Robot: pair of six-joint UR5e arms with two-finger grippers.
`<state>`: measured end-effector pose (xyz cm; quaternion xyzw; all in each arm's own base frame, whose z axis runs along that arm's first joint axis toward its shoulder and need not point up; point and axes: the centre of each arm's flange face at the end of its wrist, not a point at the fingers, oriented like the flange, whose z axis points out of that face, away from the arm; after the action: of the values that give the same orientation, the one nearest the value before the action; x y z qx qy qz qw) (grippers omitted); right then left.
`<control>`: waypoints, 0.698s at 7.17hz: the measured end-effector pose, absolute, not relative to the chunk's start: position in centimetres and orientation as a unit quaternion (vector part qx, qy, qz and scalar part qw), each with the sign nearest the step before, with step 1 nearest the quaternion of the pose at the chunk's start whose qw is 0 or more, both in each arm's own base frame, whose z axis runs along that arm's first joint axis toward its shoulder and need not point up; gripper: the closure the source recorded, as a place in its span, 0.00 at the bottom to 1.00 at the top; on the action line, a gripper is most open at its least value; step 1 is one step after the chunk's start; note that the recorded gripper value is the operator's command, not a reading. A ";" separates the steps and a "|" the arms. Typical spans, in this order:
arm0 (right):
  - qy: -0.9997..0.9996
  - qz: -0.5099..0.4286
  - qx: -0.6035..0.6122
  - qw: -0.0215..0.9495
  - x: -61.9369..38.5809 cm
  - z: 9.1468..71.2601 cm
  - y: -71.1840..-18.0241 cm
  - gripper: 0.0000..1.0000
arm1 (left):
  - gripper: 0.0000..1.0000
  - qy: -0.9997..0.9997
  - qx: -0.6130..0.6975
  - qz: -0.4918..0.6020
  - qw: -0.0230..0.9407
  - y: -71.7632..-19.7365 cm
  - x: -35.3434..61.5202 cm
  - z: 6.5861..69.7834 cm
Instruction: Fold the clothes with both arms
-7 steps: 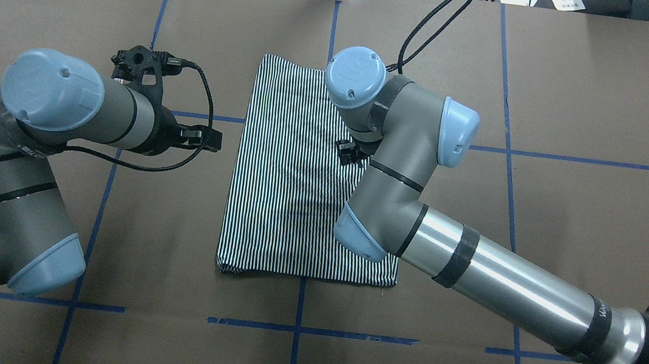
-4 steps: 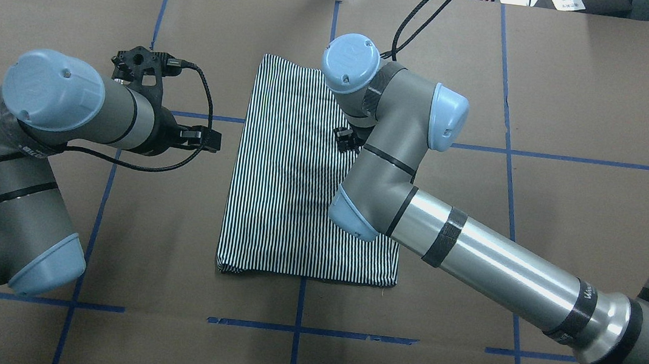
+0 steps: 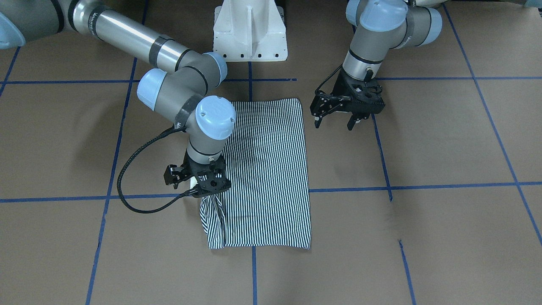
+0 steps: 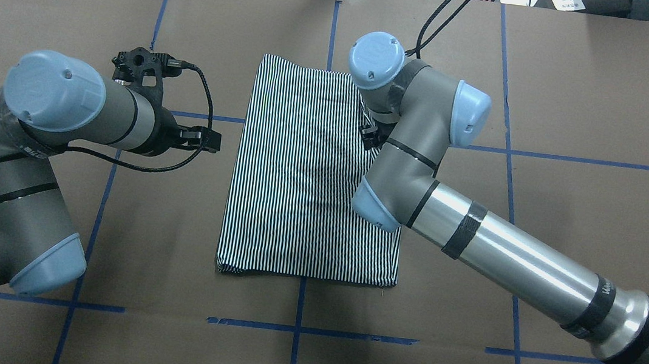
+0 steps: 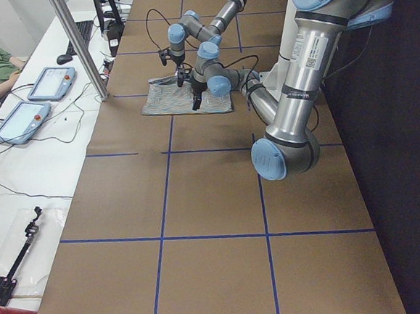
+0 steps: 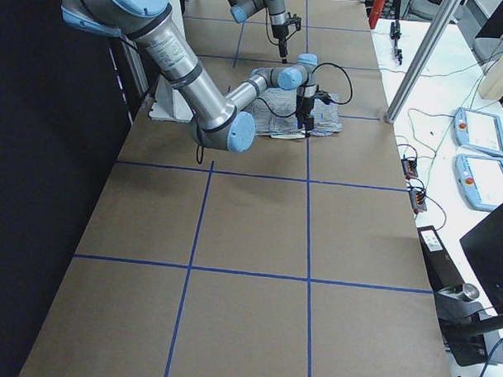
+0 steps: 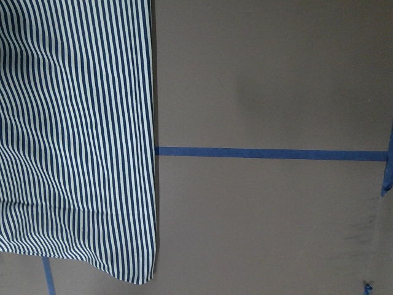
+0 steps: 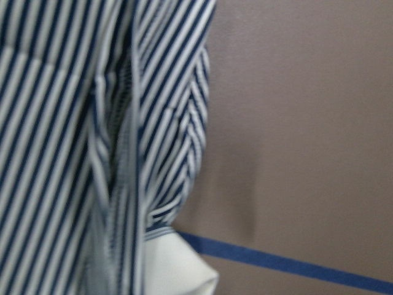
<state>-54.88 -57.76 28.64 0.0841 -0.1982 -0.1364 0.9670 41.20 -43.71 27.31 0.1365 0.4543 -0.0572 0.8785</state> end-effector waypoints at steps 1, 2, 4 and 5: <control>-0.190 -0.144 0.086 0.967 -51.9 30.4 -59.5 0.00 | 0.00 0.455 0.137 -0.057 0.878 -43.7 41.2 27.2; -0.188 -0.151 0.088 0.967 -49.2 31.5 -60.9 0.00 | 0.00 0.456 0.137 -0.056 0.877 -43.7 41.2 27.1; -0.207 -0.150 0.091 0.962 -47.7 29.7 -62.3 0.00 | 0.00 0.461 0.133 -0.052 0.876 -43.5 41.0 26.7; -0.217 -0.144 0.094 0.961 -49.0 27.2 -62.9 0.00 | 0.00 0.461 0.133 -0.051 0.876 -43.6 40.8 26.6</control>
<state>-49.00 -62.93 27.23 0.0937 -0.2170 -0.1438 0.9610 40.75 -43.61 26.62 0.1332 0.4608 -0.0510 0.8760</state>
